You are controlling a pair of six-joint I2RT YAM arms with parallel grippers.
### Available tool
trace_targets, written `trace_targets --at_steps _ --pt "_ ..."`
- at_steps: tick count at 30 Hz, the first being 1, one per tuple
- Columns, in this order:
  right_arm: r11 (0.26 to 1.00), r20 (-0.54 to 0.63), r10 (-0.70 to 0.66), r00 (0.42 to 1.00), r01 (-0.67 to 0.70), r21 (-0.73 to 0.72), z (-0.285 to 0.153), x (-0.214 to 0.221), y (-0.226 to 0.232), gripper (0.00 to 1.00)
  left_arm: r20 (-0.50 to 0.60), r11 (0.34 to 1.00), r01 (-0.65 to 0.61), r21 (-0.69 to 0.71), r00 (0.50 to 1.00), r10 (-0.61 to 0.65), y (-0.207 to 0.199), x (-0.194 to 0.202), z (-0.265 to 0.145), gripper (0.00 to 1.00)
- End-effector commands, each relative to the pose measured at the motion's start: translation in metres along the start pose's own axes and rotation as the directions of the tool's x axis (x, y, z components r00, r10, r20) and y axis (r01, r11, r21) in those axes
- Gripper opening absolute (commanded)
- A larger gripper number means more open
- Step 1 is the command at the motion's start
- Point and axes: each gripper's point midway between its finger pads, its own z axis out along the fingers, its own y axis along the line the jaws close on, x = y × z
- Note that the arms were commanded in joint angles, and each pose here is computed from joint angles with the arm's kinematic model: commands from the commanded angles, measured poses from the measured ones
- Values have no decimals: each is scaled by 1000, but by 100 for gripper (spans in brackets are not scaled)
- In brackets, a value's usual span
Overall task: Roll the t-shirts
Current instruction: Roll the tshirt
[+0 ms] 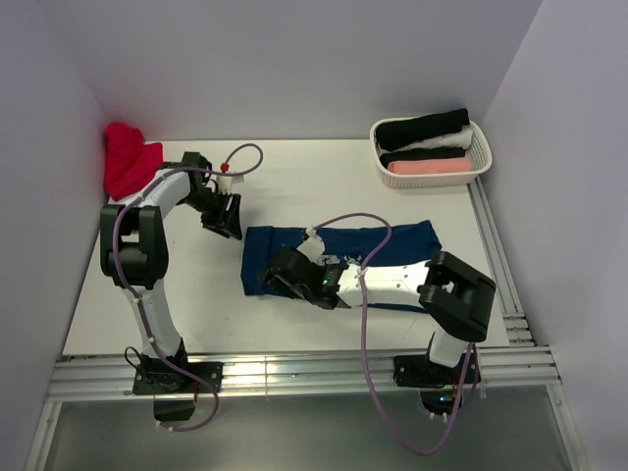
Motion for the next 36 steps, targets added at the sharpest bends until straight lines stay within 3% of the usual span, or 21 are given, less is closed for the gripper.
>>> trace_targets --at_steps 1,3,9,20,23,28,36 --pt "995 74 -100 992 97 36 -11 -12 17 56 19 994 -58 88 998 57 -16 8 -8 56" --pt "989 63 -143 988 141 49 -9 -11 30 57 11 993 -52 108 999 51 -18 12 -5 57" --pt "961 25 -254 967 249 117 15 -3 40 45 -21 987 4 158 1000 0 -17 20 13 59" --pt "926 -74 -313 947 322 198 33 12 5 50 -38 975 70 211 997 -64 -7 4 41 61" --pt "928 -95 -306 947 319 194 40 14 -7 43 -44 976 77 202 997 -69 -4 3 45 60" --pt "930 -81 -290 953 301 209 39 -3 -15 22 -55 980 89 177 995 -81 1 5 52 59" --pt "916 -52 -313 948 316 246 39 -27 -18 15 -50 988 75 136 996 -69 5 4 53 58"
